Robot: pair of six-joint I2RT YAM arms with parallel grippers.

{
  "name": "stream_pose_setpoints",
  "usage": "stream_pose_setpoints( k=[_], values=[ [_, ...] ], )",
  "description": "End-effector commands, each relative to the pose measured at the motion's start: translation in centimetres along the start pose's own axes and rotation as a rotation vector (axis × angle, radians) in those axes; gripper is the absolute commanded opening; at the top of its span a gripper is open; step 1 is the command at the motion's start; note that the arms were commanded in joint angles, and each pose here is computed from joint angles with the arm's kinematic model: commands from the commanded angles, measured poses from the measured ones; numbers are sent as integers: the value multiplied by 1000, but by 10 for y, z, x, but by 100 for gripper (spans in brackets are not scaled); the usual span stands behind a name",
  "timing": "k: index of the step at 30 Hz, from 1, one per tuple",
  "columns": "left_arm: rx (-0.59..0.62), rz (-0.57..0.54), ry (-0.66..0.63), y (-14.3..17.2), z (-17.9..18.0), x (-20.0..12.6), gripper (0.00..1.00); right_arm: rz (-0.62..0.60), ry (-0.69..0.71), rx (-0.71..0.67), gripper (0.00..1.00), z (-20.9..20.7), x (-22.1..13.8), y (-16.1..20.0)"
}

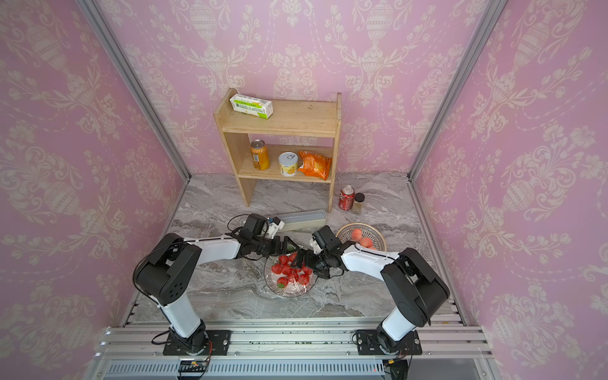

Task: Wrap the plate with plastic wrap
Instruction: Cover the plate with plastic wrap.

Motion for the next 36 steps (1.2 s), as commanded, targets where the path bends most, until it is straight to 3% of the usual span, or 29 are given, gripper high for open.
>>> stream_pose_setpoints(
  k=[1, 8, 11, 20, 30, 36],
  values=[
    [-20, -19, -8, -1, -7, -9, 99, -132, -79, -61, 100, 31, -17, -32],
    [-74, -51, -92, -9, 21, -30, 99, -131, 62, -19, 100, -20, -40, -15],
    [-81, -72, -121, -12, 28, -42, 99, -141, 59, -19, 100, -26, -53, -5],
    [-38, -41, -72, -11, -1, -50, 99, 29, 10, 12, 100, -24, -34, 32],
    [-70, 21, -61, 8, -12, -37, 99, -12, -71, -45, 100, 24, -18, 3],
    [-99, 9, -82, 16, -8, -33, 99, -52, -51, -81, 100, 38, -11, -25]
  ],
)
Point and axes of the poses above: each gripper's point midway between its finger pads, its own x axis out along the fingers, its own z axis along the line the jaws close on, y = z × x, the point moved 2 cm from there along -x, back along the fingers, and after that the axes turned 10 degrees about x, right-handed, at the moved point
